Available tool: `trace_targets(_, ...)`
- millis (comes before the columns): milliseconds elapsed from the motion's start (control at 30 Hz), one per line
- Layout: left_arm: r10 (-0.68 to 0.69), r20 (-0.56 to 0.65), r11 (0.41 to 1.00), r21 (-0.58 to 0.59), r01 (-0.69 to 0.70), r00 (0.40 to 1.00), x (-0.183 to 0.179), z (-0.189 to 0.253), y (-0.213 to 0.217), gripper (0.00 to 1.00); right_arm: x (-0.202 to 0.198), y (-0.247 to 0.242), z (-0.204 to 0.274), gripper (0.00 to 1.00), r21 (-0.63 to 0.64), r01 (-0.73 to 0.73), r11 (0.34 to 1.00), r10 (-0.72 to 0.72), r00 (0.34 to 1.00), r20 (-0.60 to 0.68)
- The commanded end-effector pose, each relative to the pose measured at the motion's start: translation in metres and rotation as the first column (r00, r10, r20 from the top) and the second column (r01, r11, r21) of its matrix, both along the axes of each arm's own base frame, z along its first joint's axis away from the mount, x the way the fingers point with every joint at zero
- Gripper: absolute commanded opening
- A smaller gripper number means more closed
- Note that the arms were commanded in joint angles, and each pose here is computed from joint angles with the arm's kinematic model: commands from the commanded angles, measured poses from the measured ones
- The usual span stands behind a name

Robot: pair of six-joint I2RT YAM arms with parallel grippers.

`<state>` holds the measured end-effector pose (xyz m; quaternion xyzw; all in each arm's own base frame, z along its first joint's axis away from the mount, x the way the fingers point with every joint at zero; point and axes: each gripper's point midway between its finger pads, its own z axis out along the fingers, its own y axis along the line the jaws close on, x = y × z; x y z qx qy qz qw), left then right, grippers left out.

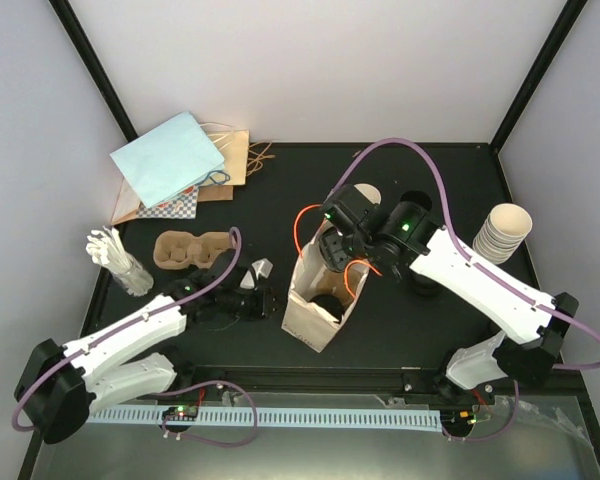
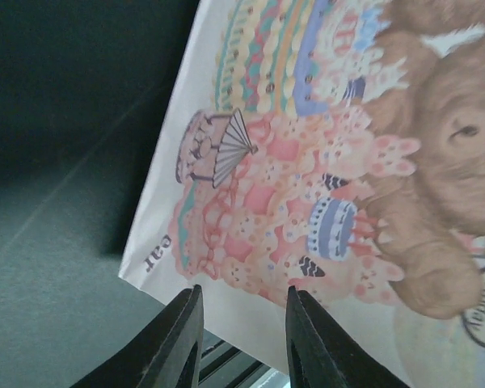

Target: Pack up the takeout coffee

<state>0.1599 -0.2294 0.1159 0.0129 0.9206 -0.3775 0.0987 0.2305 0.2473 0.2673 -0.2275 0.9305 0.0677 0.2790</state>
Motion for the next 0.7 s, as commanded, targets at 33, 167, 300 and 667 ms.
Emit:
trace_targets(33, -0.067, -0.031, 0.991, -0.117, 0.063, 0.997, -0.01, 0.001, -0.033, 0.31, 0.011, 0.015, 0.012, 0.51, 0.049, -0.005, 0.999, 0.004, 1.0, 0.029)
trace_targets(167, -0.118, -0.047, 0.986, -0.124, 0.112, 0.992, -0.02, -0.002, -0.052, 0.31, 0.007, 0.027, 0.015, 0.5, 0.079, -0.057, 0.995, 0.056, 0.998, 0.015)
trace_targets(300, -0.14, -0.046, 0.982, -0.135, 0.133, 0.989, -0.024, 0.002, -0.065, 0.31, 0.004, 0.033, 0.02, 0.5, 0.086, -0.091, 0.992, 0.09, 0.996, 0.006)
trace_targets(667, -0.151, -0.043, 0.977, -0.16, 0.142, 0.988, -0.032, 0.006, -0.089, 0.29, -0.001, 0.022, 0.021, 0.5, -0.039, -0.108, 0.993, 0.107, 0.994, -0.01)
